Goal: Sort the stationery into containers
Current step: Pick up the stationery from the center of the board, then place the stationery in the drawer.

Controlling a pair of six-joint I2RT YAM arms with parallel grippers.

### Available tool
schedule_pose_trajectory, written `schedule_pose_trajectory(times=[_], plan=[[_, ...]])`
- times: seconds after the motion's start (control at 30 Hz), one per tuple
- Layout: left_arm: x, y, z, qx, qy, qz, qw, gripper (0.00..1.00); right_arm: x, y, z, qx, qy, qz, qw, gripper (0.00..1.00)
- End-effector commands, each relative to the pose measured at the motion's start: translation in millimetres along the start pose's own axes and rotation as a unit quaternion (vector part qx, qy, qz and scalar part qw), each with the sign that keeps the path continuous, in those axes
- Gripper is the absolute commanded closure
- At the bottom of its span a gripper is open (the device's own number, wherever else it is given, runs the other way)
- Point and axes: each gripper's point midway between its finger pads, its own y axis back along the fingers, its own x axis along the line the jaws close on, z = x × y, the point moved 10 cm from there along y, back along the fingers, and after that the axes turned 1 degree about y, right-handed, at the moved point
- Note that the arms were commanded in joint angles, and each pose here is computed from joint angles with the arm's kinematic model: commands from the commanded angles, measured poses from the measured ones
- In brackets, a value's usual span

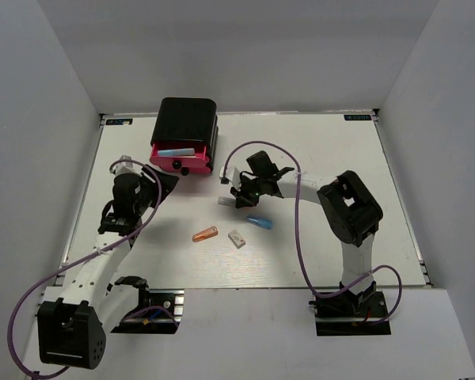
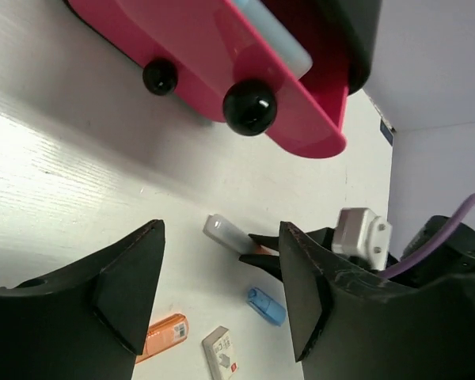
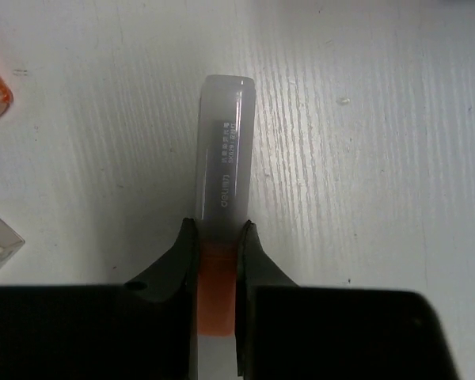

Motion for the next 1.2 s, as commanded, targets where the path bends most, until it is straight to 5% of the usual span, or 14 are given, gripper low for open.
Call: schedule_pose_trajectory(times=[0.0, 0.27, 0.4, 0.97, 1.03, 1.17], plan=[[0.0, -5.0, -5.6, 0.01, 0.011, -0.027, 1.0, 0.3, 2.5, 14.4, 7.1, -0.012, 0.007, 0.004, 1.0, 0.98], [16.7, -31.6, -20.9, 0.034, 0.044, -0.022, 0.998, 0.58, -3.1, 107.9, 108.1, -0.205, 0.126, -0.048, 0.97, 1.0], [17.8, -43.9, -20.7, 0.039, 0.05, -0.015, 0.998, 0.61, -13.3, 120.0, 150.7, -0.275, 0.154, -0.055, 0.947, 1.0], [14.9, -49.4, -11.5, 0.015, 0.06, -0.007, 0.998, 0.59, -57.1, 47.7, 243.0, -0.426, 0.171, -0.06, 0.886, 1.0], [13.8, -49.7, -10.6, 0.012, 0.06, -0.012, 0.998, 0.59, -61.8, 36.3, 243.6, -0.424, 0.162, -0.063, 0.889, 0.95], [13.1, -54.2, -8.9, 0.008, 0.064, -0.009, 0.998, 0.59, -71.8, 21.6, 239.3, -0.415, 0.143, -0.065, 0.896, 0.63]])
